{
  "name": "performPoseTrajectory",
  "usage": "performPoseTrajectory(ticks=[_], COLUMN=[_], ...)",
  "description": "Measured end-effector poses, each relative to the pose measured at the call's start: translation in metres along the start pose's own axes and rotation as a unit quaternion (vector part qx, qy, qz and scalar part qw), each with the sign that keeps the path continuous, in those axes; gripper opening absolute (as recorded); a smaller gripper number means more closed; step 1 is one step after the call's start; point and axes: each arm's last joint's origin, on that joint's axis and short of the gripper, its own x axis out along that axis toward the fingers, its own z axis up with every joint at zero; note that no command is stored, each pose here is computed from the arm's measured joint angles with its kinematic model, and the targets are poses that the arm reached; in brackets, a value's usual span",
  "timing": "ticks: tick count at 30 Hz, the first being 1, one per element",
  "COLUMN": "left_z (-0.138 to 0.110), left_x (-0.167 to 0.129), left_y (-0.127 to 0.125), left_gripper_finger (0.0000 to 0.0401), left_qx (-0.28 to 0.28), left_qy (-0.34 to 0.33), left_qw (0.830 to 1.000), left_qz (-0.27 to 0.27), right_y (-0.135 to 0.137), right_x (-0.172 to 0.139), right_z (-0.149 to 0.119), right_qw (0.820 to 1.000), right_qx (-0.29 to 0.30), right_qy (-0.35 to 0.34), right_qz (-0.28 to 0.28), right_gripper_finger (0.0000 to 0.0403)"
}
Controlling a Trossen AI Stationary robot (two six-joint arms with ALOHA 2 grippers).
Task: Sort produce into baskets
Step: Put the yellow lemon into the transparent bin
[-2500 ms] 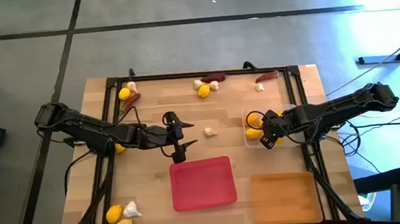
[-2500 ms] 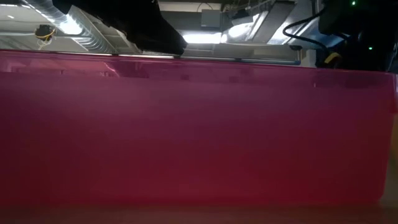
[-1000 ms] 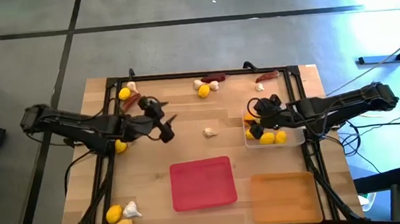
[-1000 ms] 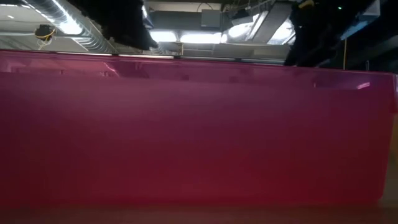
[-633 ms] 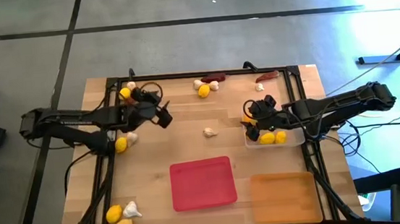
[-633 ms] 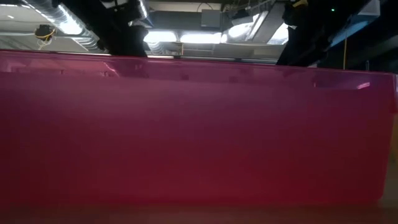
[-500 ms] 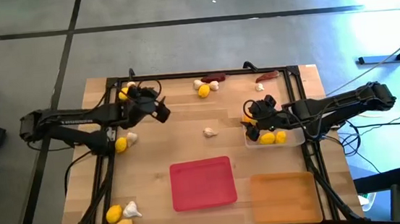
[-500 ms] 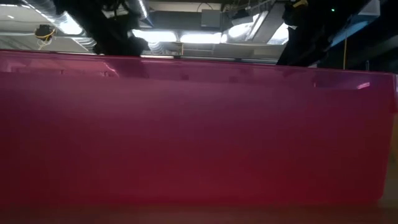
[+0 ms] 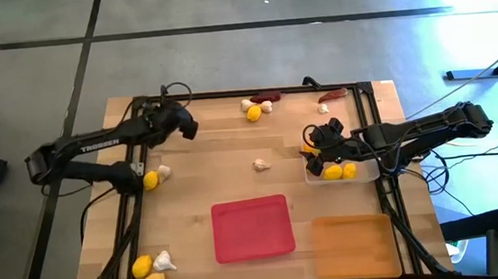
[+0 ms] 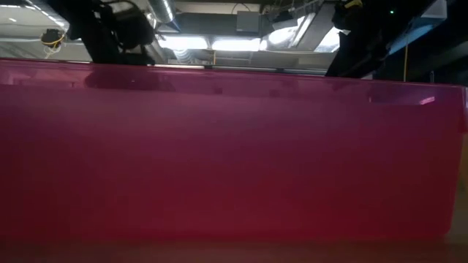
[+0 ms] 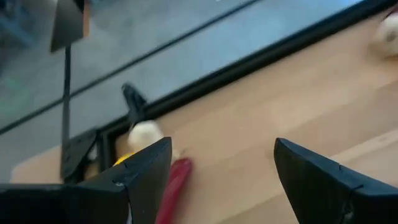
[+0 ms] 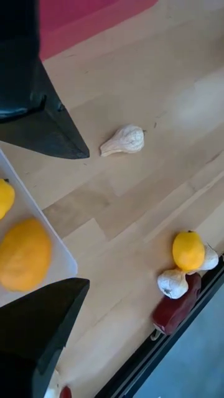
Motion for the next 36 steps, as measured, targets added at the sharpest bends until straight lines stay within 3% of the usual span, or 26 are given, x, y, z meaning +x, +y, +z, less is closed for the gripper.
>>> performPoseTrajectory(ticks=[8,23,36], left_z=[0.01,0.052,0.043], left_x=[0.021,0.081,0.132], left_y=[0.007,0.02,0.034], left_gripper_finger=[0.0279,0.0279,0.0279], left_qx=[0.067,0.132,0.133], left_qy=[0.121,0.312,0.407], left_qw=[0.989,0.931,0.89], left_qz=[0.046,0.133,0.155], right_y=[0.0,0.001,0.001], right_x=[0.0,0.0,0.0], right_z=[0.0,-0.001,-0.001], right_qw=[1.0,1.0,1.0], right_qx=[0.0,-0.003,-0.015], right_qy=[-0.001,0.013,0.012], right_qz=[-0.001,0.017,0.017], right_gripper_finger=[0.0321,0.0321,0.0321])
